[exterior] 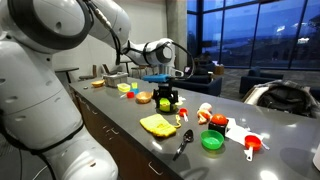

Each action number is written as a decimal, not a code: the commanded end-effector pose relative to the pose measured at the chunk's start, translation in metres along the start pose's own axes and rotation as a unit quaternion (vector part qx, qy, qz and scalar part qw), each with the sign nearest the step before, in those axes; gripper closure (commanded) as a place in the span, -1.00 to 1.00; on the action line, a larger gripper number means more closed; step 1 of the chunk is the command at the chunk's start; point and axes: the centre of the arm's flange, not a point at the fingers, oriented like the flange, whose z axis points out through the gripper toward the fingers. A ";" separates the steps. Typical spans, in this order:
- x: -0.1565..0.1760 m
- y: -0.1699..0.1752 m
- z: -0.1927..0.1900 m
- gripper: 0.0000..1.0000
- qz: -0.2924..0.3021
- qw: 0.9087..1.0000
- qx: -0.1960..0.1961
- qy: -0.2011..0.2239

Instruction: Use the spoon to stir the contents in the green bowl

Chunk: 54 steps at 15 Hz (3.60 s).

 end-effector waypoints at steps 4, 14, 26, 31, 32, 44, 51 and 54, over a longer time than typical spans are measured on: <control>0.000 0.020 0.002 -1.00 0.024 1.000 0.005 -0.005; 0.007 0.015 0.003 -1.00 0.023 1.000 0.007 -0.008; 0.062 0.006 0.052 -1.00 -0.020 0.998 0.033 -0.045; 0.062 0.004 0.054 -1.00 -0.022 0.998 0.033 -0.047; 0.062 0.004 0.054 -1.00 -0.022 0.998 0.033 -0.047; 0.070 0.021 0.060 -1.00 -0.026 0.998 0.045 -0.034; 0.081 0.061 0.083 -1.00 -0.037 0.997 0.059 -0.026; 0.077 0.079 0.106 -1.00 -0.034 0.996 0.069 -0.042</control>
